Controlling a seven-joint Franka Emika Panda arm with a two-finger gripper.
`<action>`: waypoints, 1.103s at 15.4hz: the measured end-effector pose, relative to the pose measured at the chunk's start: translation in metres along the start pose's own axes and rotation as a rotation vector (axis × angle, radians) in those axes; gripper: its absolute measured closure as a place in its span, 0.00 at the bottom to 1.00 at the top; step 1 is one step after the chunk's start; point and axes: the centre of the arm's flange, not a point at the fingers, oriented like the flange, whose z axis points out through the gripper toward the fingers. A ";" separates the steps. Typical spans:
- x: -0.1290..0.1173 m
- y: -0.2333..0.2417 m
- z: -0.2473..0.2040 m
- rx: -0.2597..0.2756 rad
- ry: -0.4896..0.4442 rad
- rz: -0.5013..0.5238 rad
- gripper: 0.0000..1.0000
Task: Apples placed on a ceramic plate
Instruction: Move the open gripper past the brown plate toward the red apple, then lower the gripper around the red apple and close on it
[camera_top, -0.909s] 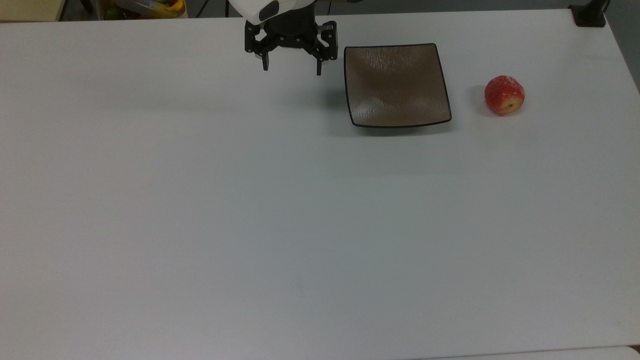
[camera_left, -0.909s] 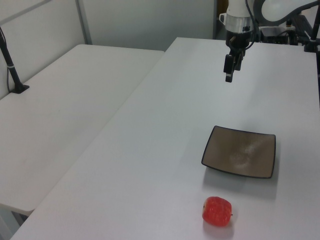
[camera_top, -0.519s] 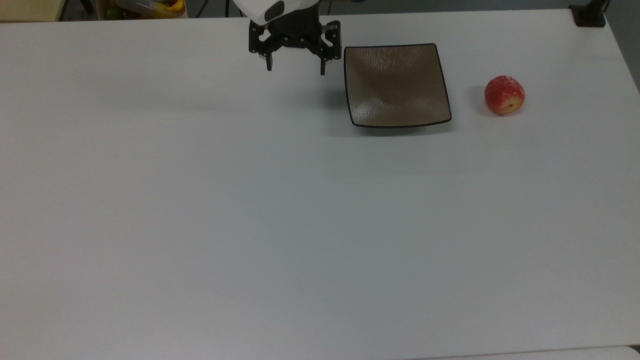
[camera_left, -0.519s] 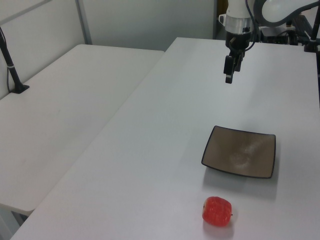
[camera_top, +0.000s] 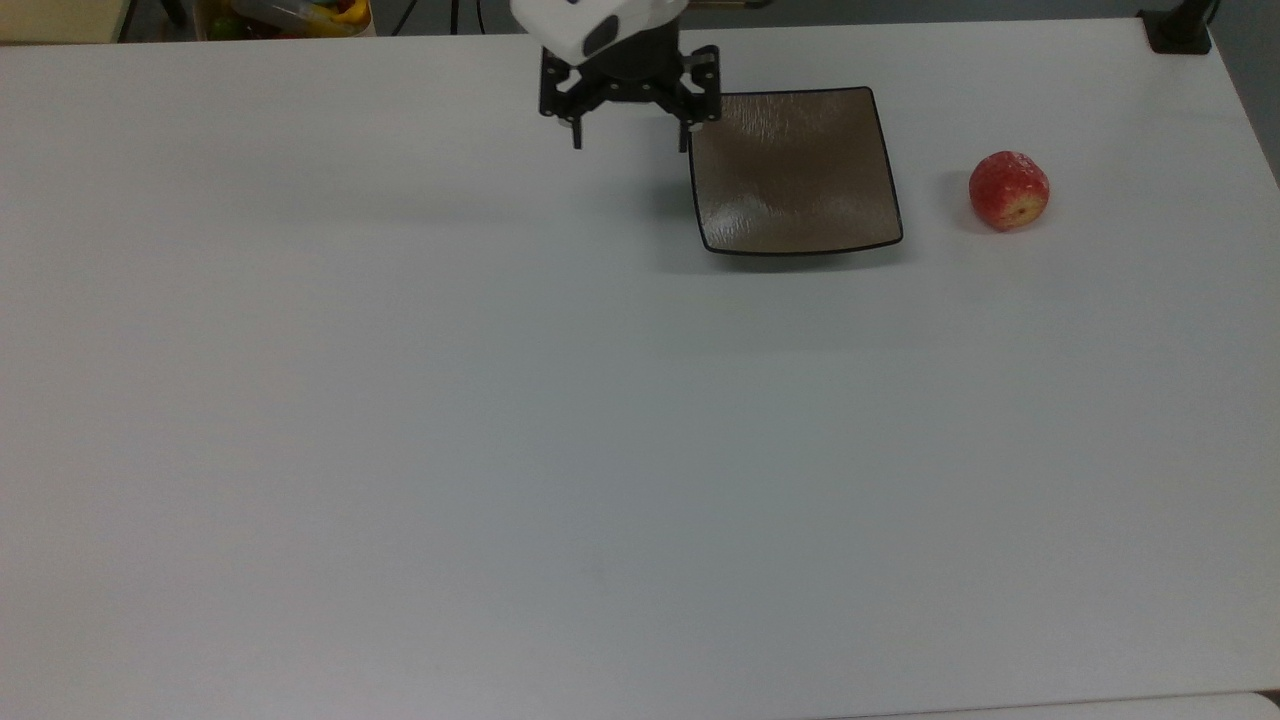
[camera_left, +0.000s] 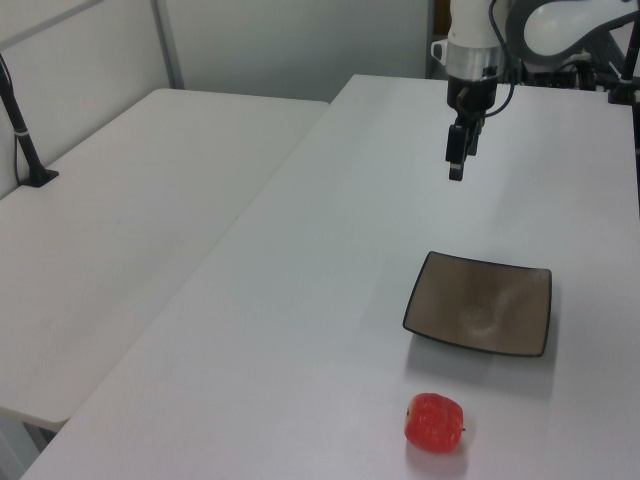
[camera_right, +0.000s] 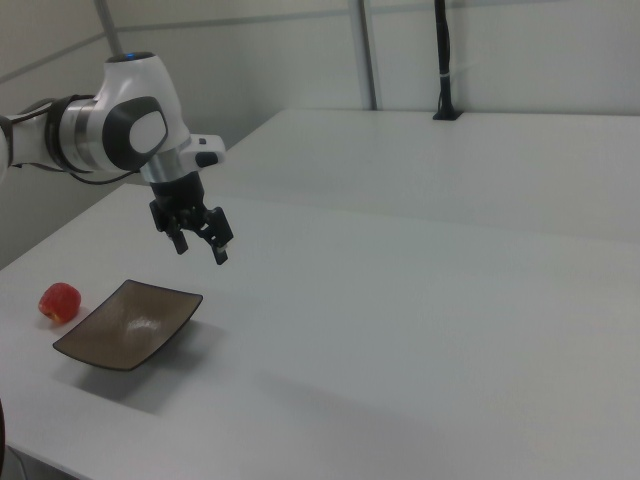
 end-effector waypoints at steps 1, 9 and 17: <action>-0.001 -0.014 0.004 0.013 -0.003 -0.014 0.00; -0.023 -0.165 -0.002 0.072 0.003 -0.082 0.00; -0.059 -0.301 0.038 0.089 -0.024 -0.183 0.00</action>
